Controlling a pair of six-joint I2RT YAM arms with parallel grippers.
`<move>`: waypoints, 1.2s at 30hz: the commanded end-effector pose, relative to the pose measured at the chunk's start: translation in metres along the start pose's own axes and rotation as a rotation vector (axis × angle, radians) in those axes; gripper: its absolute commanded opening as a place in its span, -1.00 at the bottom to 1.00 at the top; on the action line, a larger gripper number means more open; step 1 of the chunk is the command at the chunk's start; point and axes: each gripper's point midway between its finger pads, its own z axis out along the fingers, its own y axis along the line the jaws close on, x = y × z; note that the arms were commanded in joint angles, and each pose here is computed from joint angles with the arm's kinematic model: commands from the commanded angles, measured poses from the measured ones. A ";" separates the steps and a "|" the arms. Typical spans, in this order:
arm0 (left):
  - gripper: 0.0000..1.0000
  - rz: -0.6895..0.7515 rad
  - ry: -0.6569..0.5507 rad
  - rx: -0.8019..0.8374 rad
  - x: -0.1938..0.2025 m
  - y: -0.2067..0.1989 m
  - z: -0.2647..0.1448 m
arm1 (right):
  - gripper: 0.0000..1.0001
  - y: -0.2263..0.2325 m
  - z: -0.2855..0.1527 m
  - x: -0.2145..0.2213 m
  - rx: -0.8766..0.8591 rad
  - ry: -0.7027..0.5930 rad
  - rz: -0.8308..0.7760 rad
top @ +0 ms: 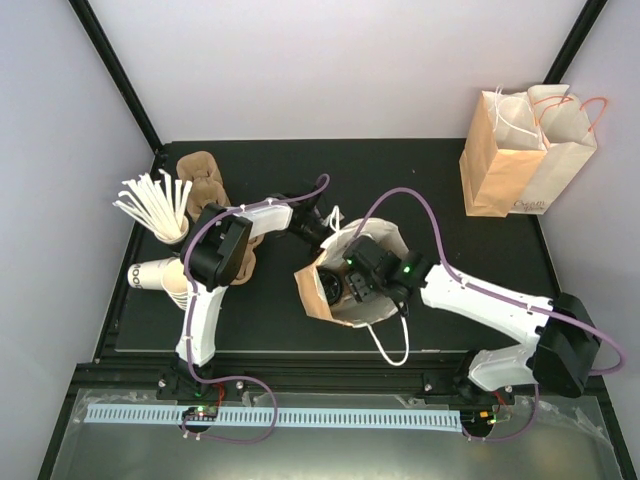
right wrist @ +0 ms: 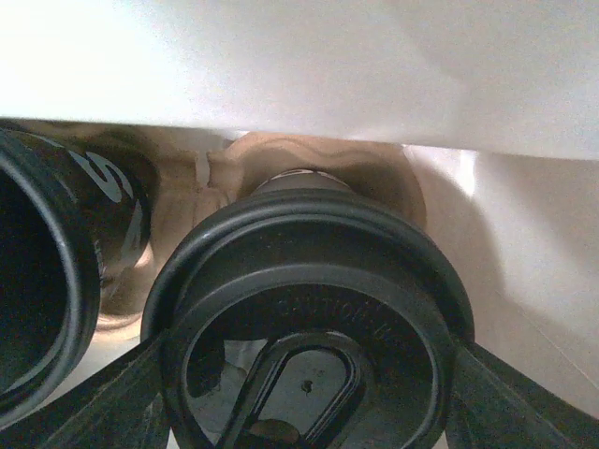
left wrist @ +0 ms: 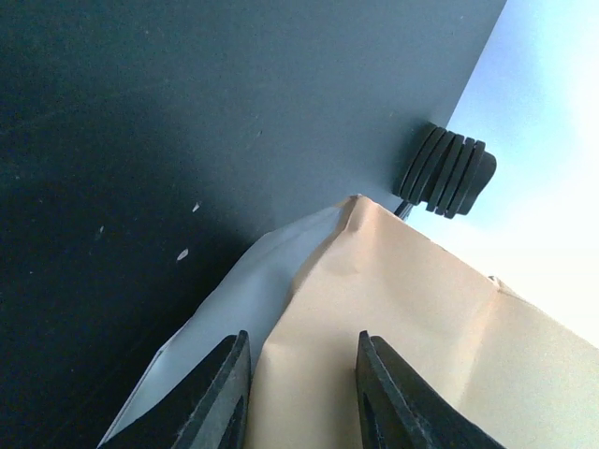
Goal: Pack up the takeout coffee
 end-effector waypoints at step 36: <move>0.81 0.206 -0.419 0.054 -0.043 -0.057 -0.146 | -0.97 0.000 0.093 0.062 -0.138 0.708 -0.133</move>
